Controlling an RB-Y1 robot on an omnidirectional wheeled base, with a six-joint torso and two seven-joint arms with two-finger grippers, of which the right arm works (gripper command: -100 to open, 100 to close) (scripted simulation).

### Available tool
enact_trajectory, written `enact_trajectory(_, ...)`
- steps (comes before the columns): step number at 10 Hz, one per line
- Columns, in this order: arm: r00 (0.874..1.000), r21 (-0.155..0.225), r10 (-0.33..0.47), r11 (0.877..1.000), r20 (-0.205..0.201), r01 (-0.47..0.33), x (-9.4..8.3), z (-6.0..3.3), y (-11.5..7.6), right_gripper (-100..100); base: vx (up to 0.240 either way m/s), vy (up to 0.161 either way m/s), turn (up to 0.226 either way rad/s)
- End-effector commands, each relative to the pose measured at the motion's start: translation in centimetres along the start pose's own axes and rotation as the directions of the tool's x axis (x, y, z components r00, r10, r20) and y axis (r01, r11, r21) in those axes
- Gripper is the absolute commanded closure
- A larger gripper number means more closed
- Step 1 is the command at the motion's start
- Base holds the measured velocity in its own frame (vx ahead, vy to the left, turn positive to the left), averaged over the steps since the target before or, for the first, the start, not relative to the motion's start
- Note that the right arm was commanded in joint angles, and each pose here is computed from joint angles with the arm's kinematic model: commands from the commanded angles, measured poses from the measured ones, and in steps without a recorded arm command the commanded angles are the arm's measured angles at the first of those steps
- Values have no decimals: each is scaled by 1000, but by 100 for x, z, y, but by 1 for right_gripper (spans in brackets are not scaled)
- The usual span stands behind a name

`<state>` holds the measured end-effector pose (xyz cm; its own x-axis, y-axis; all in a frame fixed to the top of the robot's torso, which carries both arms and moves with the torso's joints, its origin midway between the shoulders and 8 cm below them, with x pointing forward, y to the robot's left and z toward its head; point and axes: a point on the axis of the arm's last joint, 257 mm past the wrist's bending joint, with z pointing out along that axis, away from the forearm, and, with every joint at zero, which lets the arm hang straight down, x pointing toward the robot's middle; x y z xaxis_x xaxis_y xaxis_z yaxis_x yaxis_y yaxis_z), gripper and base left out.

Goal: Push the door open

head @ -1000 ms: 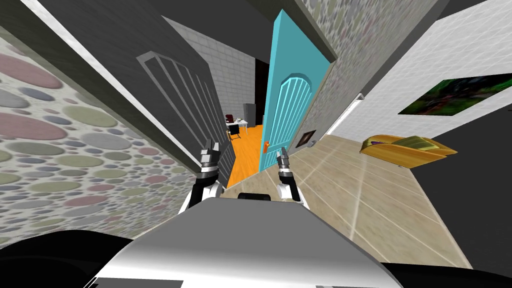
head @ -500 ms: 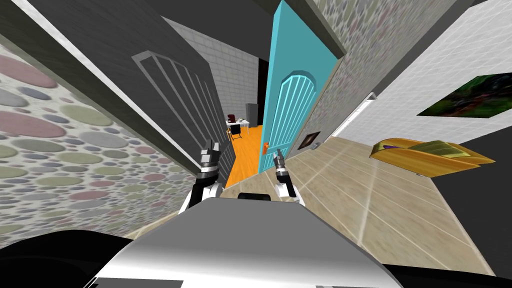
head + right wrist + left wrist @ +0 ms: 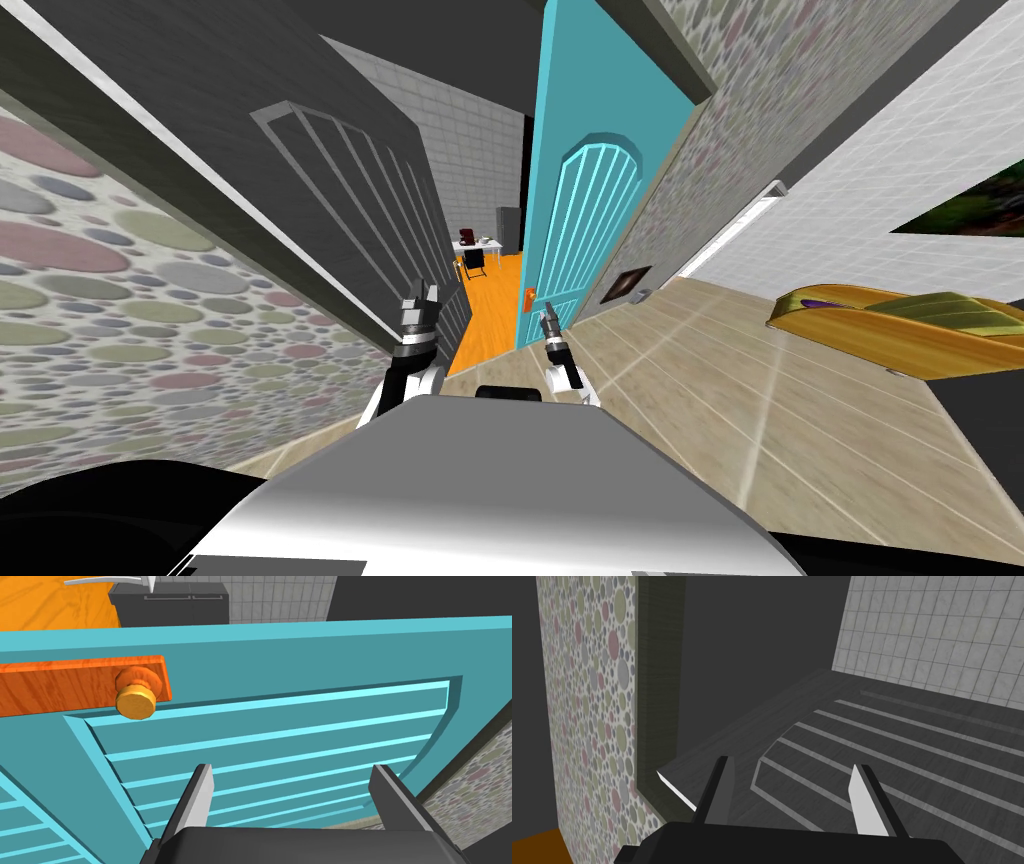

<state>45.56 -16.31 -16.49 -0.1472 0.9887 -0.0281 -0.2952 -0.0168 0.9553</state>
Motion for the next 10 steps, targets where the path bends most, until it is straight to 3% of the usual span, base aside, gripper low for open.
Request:
enact_trajectory(1, 1000, 34, 7, 999, -15, -7, 67, 9, -162, -100, 61, -116, 93)
enact_trajectory(8, 997, 160, 37, 987, -71, -25, 335, -2, -737, -100, 53, -115, 85)
enact_trajectory(10, 994, 218, 50, 976, -94, -28, 460, -29, -995, -100, 71, -171, 118)
